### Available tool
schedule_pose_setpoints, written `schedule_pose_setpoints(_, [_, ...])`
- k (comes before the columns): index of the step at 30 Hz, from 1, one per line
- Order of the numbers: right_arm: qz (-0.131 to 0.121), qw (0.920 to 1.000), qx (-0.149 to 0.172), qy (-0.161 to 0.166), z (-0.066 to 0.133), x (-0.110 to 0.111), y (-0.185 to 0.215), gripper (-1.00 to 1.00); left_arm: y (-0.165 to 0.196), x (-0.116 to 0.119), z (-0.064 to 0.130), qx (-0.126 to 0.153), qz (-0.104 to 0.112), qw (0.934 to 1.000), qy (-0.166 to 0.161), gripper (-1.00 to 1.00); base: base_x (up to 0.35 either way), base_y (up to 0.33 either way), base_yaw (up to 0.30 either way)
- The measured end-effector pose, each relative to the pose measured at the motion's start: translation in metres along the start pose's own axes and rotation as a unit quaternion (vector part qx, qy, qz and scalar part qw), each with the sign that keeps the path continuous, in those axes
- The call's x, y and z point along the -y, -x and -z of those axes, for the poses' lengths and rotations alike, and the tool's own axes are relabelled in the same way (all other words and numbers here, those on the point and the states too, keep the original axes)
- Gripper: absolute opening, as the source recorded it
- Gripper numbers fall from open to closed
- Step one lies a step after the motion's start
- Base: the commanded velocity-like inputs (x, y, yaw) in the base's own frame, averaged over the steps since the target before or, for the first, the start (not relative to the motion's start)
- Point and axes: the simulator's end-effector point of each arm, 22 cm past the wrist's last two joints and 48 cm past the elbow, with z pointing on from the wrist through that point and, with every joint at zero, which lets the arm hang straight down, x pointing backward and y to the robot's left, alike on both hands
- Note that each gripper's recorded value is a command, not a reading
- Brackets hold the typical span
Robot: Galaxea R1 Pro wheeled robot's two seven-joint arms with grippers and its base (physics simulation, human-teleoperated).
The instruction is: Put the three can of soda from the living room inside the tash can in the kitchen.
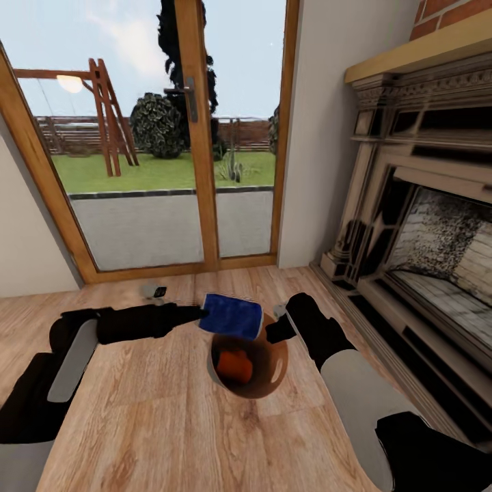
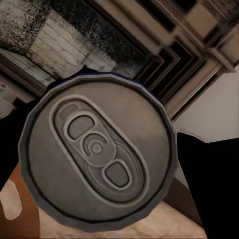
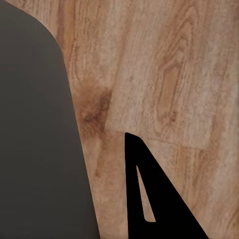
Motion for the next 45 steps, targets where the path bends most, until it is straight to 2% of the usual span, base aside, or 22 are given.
schedule_pose_setpoints(5, [-0.001,1.0,0.001,0.002,0.0,-0.001,0.0,-1.0,-0.023,-0.019,-0.019,-0.037,0.002,0.9985,0.041,-1.0,0.0,0.0,0.0])
schedule_pose_setpoints(18, [0.002,1.0,0.001,0.0,0.0,-0.001,0.001,-1.0,-0.063,-0.038,-0.046,-0.094,0.001,0.9915,0.09,-1.0,0.0,0.0,0.0])
schedule_pose_setpoints(19, [0.002,1.0,0.0,0.0,0.0,-0.001,0.001,-1.0,-0.073,-0.042,-0.052,-0.11,-0.002,0.9887,0.102,-1.0,0.0,0.0,0.0])
schedule_pose_setpoints(26, [0.002,1.0,0.0,0.0,0.0,-0.001,0.001,-1.0,-0.096,-0.041,-0.069,-0.14,-0.005,0.9841,0.109,-1.0,0.0,0.0,0.0])
schedule_pose_setpoints(32, [0.002,1.0,0.0,0.0,0.0,-0.001,0.001,-1.0,-0.101,-0.041,-0.072,-0.147,-0.008,0.9828,0.111,-1.0,0.0,0.0,0.0])
schedule_pose_setpoints(39, [0.002,1.0,0.0,0.0,0.0,-0.001,0.0,-1.0,-0.089,-0.046,-0.07,-0.15,-0.026,0.9808,0.122,-1.0,0.0,0.0,0.0])
schedule_pose_setpoints(41, [0.002,1.0,0.0,0.0,0.0,-0.001,0.0,-1.0,-0.089,-0.053,-0.067,-0.154,-0.037,0.9775,0.139,-1.0,0.0,0.0,0.0])
schedule_pose_setpoints(43, [0.002,1.0,0.0,0.0,0.0,-0.001,0.0,-1.0,-0.091,-0.067,-0.062,-0.164,-0.055,0.9705,0.168,-1.0,0.0,0.0,0.0])
schedule_pose_setpoints(45, [0.002,1.0,0.0,0.0,0.0,-0.001,0.0,-1.0,-0.091,-0.073,-0.06,-0.17,-0.064,0.9663,0.183,-1.0,0.0,0.0,0.0])
